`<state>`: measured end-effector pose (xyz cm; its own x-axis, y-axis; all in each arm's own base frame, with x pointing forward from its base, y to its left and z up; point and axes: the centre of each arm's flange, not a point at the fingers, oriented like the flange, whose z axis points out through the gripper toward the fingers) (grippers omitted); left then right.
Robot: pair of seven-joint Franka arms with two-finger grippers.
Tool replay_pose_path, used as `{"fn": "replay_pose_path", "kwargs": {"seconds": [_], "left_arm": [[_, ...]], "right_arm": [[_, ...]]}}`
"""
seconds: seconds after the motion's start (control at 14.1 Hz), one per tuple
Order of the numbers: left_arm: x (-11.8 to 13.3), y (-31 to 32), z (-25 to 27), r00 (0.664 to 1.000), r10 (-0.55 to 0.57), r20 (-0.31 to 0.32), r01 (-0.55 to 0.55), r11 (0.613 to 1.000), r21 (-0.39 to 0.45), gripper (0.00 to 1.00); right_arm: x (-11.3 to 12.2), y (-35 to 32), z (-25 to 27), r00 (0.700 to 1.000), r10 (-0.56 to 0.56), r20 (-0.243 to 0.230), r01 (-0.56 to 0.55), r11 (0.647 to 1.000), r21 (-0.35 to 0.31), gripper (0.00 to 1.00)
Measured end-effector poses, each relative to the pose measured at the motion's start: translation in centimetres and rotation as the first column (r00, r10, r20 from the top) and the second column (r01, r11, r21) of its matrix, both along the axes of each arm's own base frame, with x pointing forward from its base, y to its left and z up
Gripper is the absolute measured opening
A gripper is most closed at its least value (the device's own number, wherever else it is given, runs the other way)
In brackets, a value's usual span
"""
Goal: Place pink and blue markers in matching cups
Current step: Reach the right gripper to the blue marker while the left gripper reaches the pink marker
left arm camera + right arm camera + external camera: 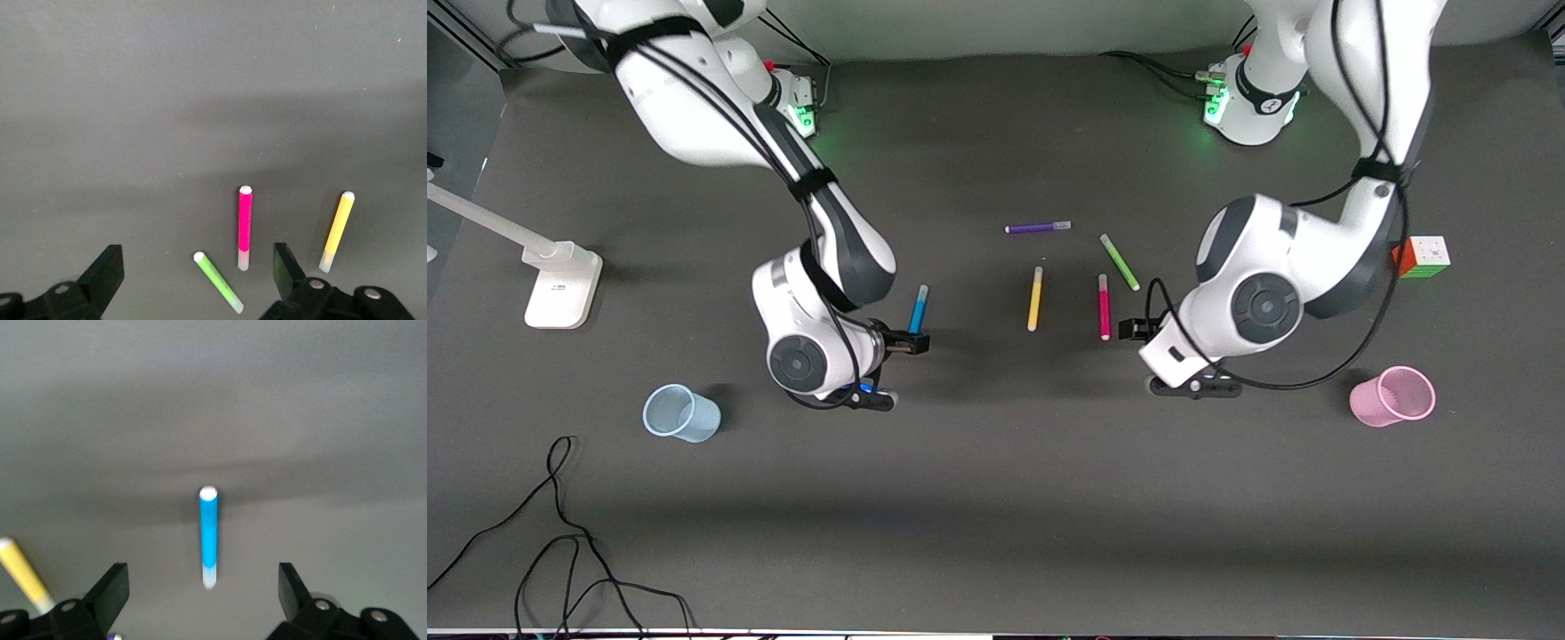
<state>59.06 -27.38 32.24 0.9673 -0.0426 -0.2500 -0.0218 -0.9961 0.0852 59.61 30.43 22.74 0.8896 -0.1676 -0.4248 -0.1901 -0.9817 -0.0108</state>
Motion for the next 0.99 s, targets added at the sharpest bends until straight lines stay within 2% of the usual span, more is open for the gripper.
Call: {"fn": "replay_pose_path", "kwargs": {"seconds": [0.21, 0.64, 0.78, 0.85, 0.92, 0.99], "left_arm": [[-1.2, -1.9, -4.2, 1.000, 0.000, -0.007, 0.000, 1.000, 0.004, 1.00], [-6.6, -5.4, -10.9, 0.995, 0.043, 0.094, -0.042, 0.999, -0.014, 1.00], [-7.6, -4.7, -12.6, 0.992, 0.052, 0.112, -0.050, 0.999, -0.018, 0.99], [-8.2, -4.3, -13.3, 0.992, 0.054, 0.115, -0.053, 0.998, -0.016, 0.99], [-8.7, -4.1, -13.9, 0.992, 0.054, 0.117, -0.053, 0.998, -0.016, 0.98], [-9.1, -4.1, -14.3, 0.991, 0.052, 0.121, -0.051, 0.999, -0.018, 0.96]], "right_arm": [[0.0, 0.0, -2.9, 0.999, -0.030, -0.016, 0.030, 0.999, 0.013, 0.97], [-0.1, 0.3, -5.4, 0.998, -0.053, -0.013, 0.054, 0.998, 0.025, 0.91], [-0.4, 0.1, -6.3, 0.998, -0.054, -0.026, 0.054, 0.998, 0.018, 0.87], [-0.6, 0.0, -6.7, 0.998, -0.054, -0.032, 0.054, 0.998, 0.014, 0.82], [-0.8, -0.1, -7.0, 0.998, -0.056, -0.032, 0.056, 0.998, 0.012, 0.74], [-0.9, -0.1, -7.3, 0.998, -0.058, -0.031, 0.058, 0.998, 0.011, 0.74]]}}
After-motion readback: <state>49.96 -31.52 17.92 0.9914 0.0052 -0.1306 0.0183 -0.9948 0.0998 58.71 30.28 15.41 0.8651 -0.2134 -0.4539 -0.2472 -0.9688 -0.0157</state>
